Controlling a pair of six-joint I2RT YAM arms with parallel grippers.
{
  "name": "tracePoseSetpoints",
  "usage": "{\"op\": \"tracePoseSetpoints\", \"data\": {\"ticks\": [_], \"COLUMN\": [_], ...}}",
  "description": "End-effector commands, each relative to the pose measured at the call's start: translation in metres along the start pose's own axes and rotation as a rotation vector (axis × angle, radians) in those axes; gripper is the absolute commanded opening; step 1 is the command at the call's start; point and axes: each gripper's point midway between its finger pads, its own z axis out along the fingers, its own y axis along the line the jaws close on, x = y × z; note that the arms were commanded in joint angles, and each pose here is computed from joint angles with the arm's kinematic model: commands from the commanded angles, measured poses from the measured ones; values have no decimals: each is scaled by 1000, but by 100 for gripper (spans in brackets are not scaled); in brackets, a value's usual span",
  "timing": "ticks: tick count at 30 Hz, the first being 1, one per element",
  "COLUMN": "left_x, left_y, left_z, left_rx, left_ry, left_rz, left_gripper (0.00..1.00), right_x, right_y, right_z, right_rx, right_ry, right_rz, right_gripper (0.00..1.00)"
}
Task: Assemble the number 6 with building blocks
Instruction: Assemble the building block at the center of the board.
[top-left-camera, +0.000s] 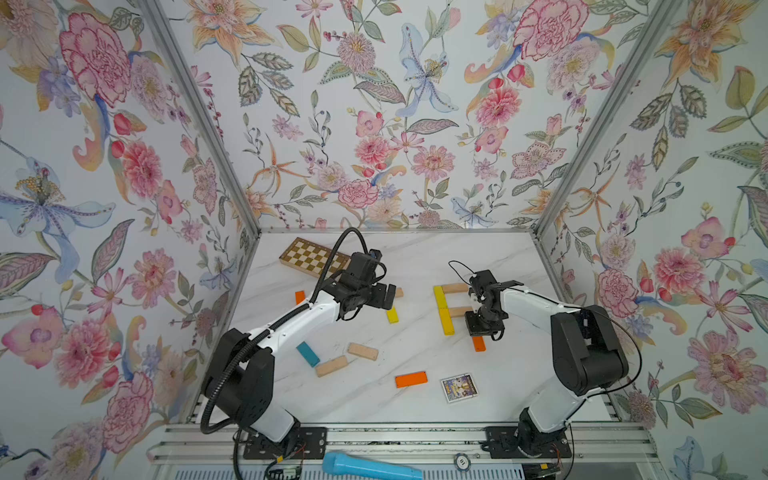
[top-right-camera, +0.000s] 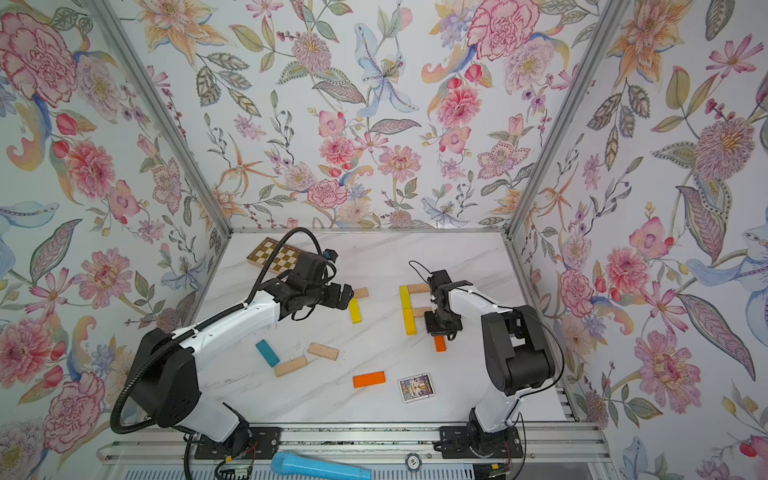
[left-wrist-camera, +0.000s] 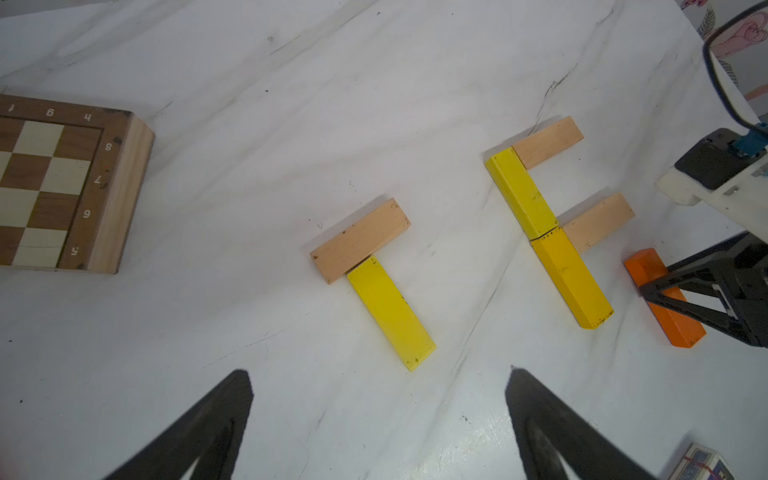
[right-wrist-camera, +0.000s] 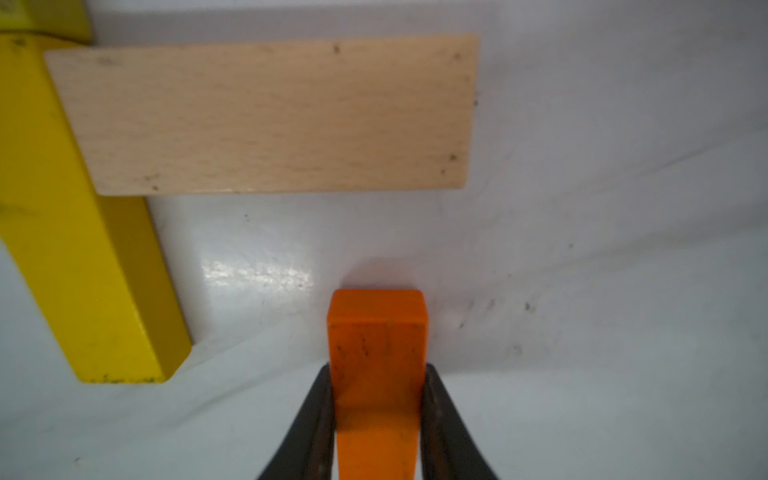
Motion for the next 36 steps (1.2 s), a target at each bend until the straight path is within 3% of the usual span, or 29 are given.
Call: {"op": "tracePoseSetpoints", "data": {"ticks": [1,36], "left_x": [-2,-12], "left_y": [7,10], "left_z": [0,-5], "left_rx": [-32,-58], "left_ry": [18,11], "left_rz": [-2,-6], "left_gripper": [99,99], "right_x": [0,-19], "right_y": [-1,-11], "right_z": [0,13], "right_rx": [14,31], "right_ry": [25,41], "right_rz": [-35,-48], "right_gripper": [30,31]}}
